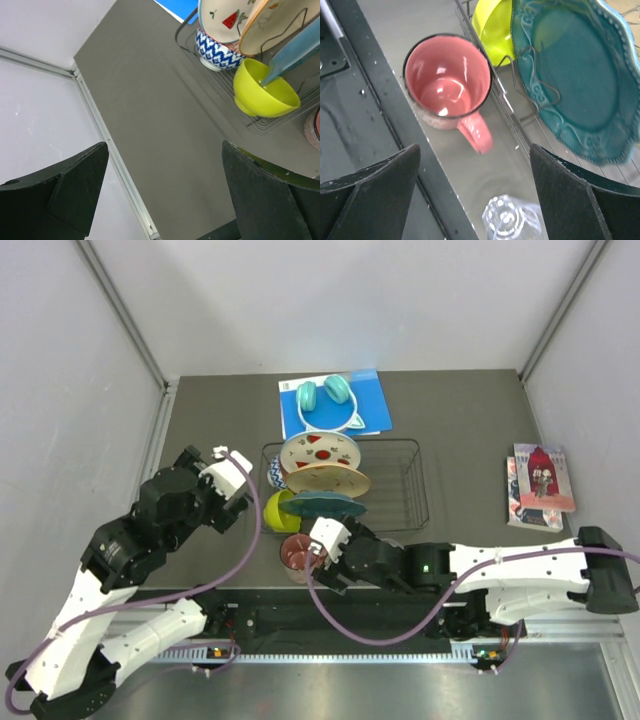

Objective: Load the mixed dishes into the dish rack

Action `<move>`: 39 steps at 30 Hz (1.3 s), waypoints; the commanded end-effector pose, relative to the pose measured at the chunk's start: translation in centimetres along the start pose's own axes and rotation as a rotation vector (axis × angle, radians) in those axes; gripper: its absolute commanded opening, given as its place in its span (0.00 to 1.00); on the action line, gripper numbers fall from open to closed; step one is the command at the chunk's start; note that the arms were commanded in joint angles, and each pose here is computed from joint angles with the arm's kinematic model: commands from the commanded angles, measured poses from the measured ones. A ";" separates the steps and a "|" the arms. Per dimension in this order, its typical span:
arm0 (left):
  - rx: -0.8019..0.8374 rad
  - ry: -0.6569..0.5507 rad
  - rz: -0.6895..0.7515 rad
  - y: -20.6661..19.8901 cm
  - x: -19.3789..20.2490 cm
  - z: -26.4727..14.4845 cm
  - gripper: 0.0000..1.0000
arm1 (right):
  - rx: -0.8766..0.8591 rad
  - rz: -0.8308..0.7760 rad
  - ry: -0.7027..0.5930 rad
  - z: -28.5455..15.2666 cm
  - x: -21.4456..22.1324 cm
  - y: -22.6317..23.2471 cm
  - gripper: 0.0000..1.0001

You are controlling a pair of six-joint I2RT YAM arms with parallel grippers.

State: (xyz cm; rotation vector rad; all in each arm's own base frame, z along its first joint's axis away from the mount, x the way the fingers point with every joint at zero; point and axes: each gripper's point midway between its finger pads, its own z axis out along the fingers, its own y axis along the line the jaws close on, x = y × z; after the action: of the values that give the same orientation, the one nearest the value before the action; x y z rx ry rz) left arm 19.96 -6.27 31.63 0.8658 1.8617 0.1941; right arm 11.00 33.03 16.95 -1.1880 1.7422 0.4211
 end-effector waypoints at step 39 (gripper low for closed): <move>0.043 0.042 -0.111 -1.8 2.9 -0.1 0.99 | -0.310 -0.097 0.077 4.8 -3.7 6.0 0.63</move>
State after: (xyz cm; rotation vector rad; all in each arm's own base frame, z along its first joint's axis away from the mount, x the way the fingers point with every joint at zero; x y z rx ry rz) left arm 18.15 -5.54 26.53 0.8445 2.0005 0.1287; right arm 9.27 40.67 14.29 -1.5106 1.7670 0.5741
